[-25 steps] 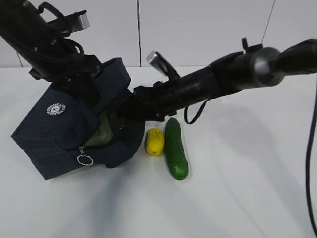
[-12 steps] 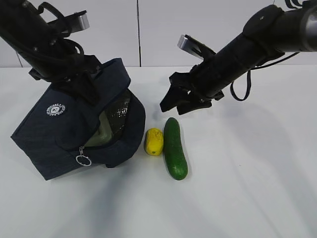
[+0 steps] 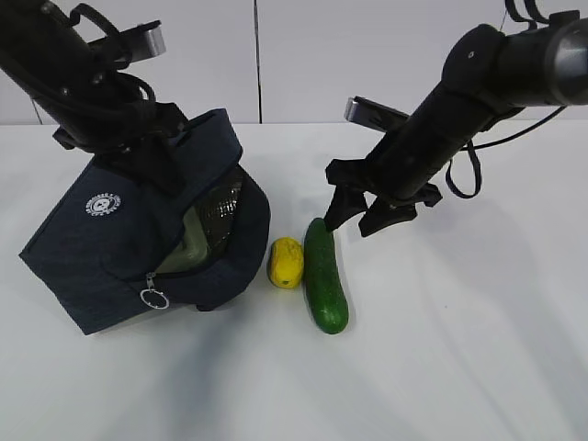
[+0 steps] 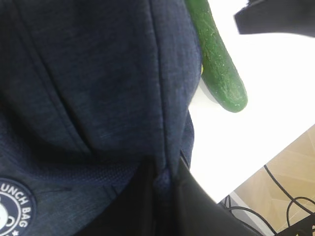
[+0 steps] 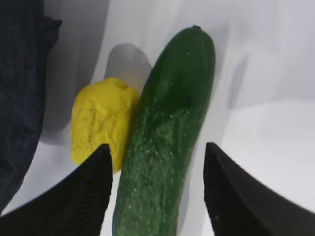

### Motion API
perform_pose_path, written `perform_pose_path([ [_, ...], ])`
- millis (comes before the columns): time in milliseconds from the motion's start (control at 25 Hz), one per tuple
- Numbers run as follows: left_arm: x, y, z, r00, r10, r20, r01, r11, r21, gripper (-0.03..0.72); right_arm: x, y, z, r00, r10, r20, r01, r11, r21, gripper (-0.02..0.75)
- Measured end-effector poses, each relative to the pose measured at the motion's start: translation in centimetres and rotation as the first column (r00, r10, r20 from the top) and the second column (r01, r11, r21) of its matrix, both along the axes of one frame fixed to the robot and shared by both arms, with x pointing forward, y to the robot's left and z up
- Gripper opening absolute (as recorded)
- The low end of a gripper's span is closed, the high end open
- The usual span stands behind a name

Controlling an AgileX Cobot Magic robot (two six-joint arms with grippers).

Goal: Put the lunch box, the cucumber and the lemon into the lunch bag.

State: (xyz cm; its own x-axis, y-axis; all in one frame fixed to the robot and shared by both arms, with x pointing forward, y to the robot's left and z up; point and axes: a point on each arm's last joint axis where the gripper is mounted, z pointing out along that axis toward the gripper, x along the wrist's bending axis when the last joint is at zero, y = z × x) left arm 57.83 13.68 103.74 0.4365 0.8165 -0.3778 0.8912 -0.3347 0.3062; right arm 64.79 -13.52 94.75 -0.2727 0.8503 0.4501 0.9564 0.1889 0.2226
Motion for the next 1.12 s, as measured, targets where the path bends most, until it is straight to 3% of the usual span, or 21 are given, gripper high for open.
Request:
perform_pose_path([
  [640,-0.1,0.1,-0.1,1.000,-0.010,-0.008,0.011,1.000,0.016,0.019,1.4,2.5,-4.2,0.999,-0.039,-0.024,0.039,0.999,0.004,0.446],
  [920,-0.1,0.1,-0.1,1.000,-0.012,-0.009,0.012,1.000,0.019,0.019,1.7,2.7,-4.5,0.998,-0.045,-0.031,0.045,0.999,0.006,0.344],
  [1120,-0.1,0.1,-0.1,1.000,-0.013,-0.011,0.013,1.000,0.019,0.019,1.7,2.6,-4.5,0.999,-0.039,-0.032,0.039,0.999,-0.001,0.329],
])
